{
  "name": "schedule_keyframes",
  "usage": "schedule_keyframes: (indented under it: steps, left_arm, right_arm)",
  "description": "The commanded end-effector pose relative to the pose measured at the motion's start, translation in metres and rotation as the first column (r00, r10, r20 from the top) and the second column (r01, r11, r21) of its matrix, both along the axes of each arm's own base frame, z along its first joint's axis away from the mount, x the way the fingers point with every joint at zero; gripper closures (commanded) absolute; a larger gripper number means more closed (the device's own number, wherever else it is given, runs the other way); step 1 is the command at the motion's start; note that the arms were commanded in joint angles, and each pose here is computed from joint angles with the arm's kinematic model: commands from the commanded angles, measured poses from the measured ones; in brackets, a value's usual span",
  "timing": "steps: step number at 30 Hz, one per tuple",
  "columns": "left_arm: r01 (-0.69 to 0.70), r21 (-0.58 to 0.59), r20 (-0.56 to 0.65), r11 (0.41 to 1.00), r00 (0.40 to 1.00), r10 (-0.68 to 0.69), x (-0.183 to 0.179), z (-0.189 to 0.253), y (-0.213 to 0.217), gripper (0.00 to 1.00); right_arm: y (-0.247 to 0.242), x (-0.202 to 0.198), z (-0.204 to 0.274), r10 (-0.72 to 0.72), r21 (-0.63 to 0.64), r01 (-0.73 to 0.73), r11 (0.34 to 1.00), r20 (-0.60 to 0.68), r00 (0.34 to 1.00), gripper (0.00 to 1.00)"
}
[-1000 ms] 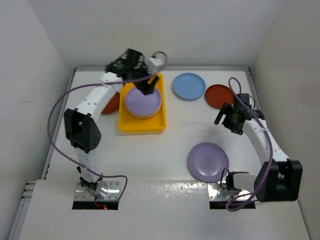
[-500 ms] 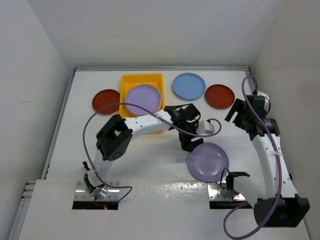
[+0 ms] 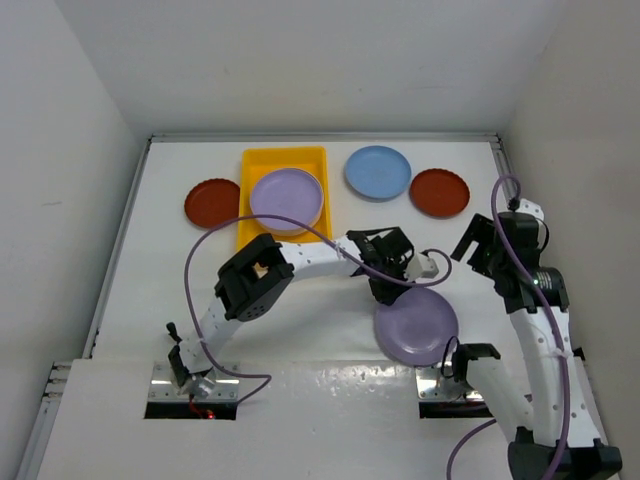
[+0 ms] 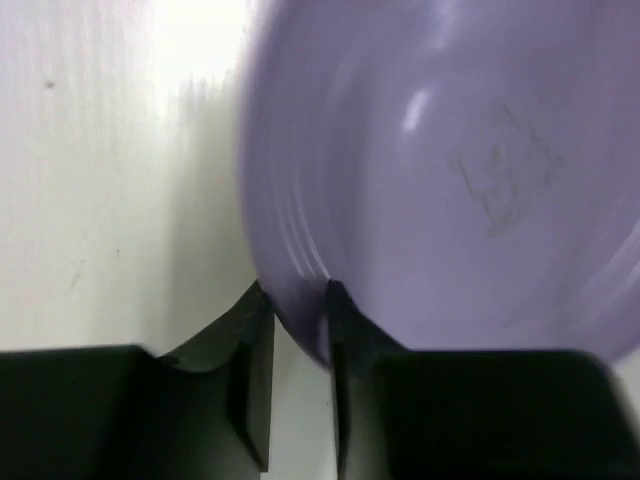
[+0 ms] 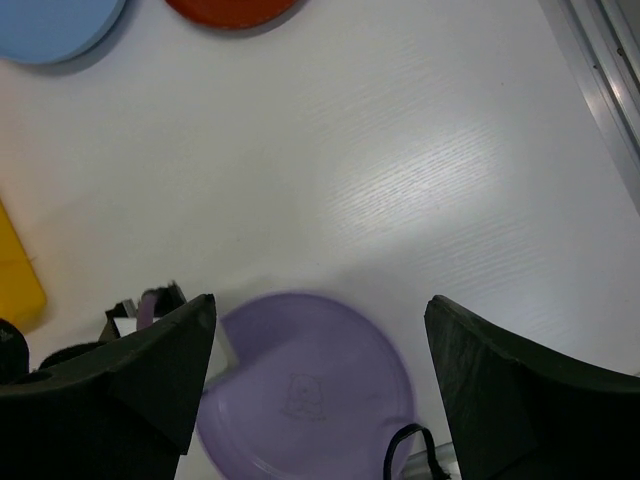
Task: Place the plates into the plastic bin on the countertop
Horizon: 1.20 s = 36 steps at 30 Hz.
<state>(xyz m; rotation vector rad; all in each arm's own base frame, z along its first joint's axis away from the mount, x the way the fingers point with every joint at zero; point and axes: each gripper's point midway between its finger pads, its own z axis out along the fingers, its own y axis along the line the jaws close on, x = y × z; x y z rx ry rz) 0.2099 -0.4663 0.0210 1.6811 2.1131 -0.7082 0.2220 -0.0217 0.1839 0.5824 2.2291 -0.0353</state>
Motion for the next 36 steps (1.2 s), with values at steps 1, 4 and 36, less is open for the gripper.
schedule_keyframes:
  steps: [1,4,36]
  left_arm:
    - [-0.036,0.096,-0.068,0.995,0.997,0.043,-0.005,-0.027,0.020,0.79]
    - [-0.044,0.063,-0.090,0.997,0.995,0.050,0.001,-0.010,0.021,1.00]
    - [-0.812,-0.223,0.049,0.540,0.544,0.838,0.328,0.166,0.366,1.00]
  right_arm:
    - [0.010,-0.002,-0.003,0.046,0.011,-0.046,0.999,-0.004,0.999,0.16]
    - [0.013,-0.002,-0.006,0.058,0.016,-0.058,0.998,-0.013,0.998,0.16]
    - [0.106,0.215,-0.023,0.232,0.236,-0.217,0.947,-0.037,0.972,0.18]
